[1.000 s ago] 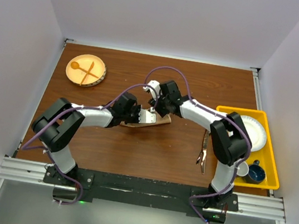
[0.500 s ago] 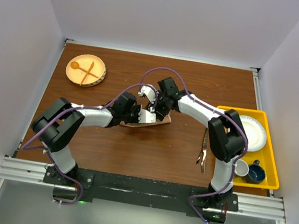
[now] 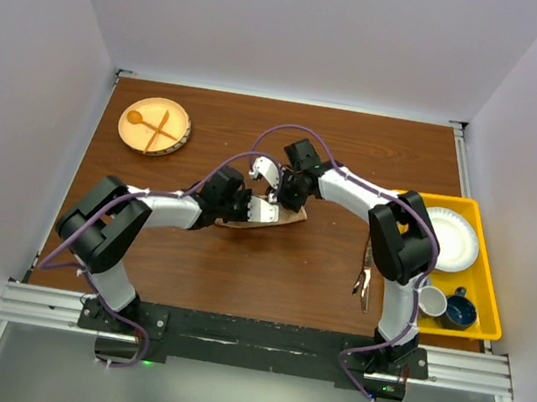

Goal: Fold the napkin into a case and place the utensils inside
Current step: Smooth out the smaller rectangle-folded napkin at the center of the board.

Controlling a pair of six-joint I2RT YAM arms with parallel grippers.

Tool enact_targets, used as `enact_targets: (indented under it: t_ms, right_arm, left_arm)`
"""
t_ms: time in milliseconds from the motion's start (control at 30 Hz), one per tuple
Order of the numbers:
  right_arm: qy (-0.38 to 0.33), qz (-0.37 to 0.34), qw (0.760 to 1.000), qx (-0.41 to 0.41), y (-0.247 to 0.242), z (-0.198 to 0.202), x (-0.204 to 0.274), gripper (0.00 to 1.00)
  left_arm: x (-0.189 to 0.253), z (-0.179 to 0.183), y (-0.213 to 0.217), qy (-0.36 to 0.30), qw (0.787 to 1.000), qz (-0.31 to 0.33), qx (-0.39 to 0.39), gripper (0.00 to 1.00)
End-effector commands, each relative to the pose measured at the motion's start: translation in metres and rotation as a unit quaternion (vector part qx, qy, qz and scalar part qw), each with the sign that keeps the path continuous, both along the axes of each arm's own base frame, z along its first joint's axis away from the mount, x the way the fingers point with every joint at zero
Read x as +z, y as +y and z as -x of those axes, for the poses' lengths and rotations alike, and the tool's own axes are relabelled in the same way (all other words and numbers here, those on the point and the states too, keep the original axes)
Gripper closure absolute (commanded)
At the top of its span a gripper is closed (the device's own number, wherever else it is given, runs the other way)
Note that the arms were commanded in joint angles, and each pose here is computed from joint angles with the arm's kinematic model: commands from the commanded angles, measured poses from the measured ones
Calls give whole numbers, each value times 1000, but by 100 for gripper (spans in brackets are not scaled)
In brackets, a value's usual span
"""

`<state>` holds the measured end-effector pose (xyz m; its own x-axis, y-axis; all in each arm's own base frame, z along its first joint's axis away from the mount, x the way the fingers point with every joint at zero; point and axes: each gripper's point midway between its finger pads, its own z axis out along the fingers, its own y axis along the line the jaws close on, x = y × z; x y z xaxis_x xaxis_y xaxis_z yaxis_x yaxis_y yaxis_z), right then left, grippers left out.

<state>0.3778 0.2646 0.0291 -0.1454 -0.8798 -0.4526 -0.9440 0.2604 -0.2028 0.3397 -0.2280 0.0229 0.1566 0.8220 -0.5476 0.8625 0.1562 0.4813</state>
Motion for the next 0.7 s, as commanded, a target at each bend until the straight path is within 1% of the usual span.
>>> enact_targets:
  t_ms: [0,67,100,233,333,433,500,533,600,633,667]
  right_arm:
    - [2,6,1000,-18,-3,-6,-9,74]
    - [-13,12,999,-40,-7,-13,-8,87]
    - [-17,14,999,-50,-10,-15,-8,100]
    - [-53,19,996,-75,-19,-23,-4,100]
    - [-58,15,995,-80,-21,-22,-4,100]
    - [-60,24,994,-88,-26,-19,-10,100]
    - [-54,22,994,-91,-25,-17,-14,100]
    - [-50,25,994,-94,-28,-15,-18,100]
    - [-47,26,994,-94,-27,-12,-20,100]
    - [-44,26,994,-93,-27,-11,-21,100]
    - [-43,27,994,-94,-28,-11,-22,100]
  left_arm:
    - [-27,28,16,58,998,-26,-7,100]
    - [-28,28,17,58,998,-27,-7,100]
    - [-28,27,18,58,998,-26,-6,100]
    - [-28,26,20,57,998,-28,-4,100]
    - [-24,21,22,55,998,-19,7,100]
    - [-13,14,22,54,998,6,24,100]
    - [3,6,21,47,997,35,41,100]
    - [9,5,18,45,997,47,44,96]
    - [27,2,15,33,996,72,51,92]
    - [30,3,15,31,995,79,53,87]
    - [40,3,14,20,994,90,52,84]
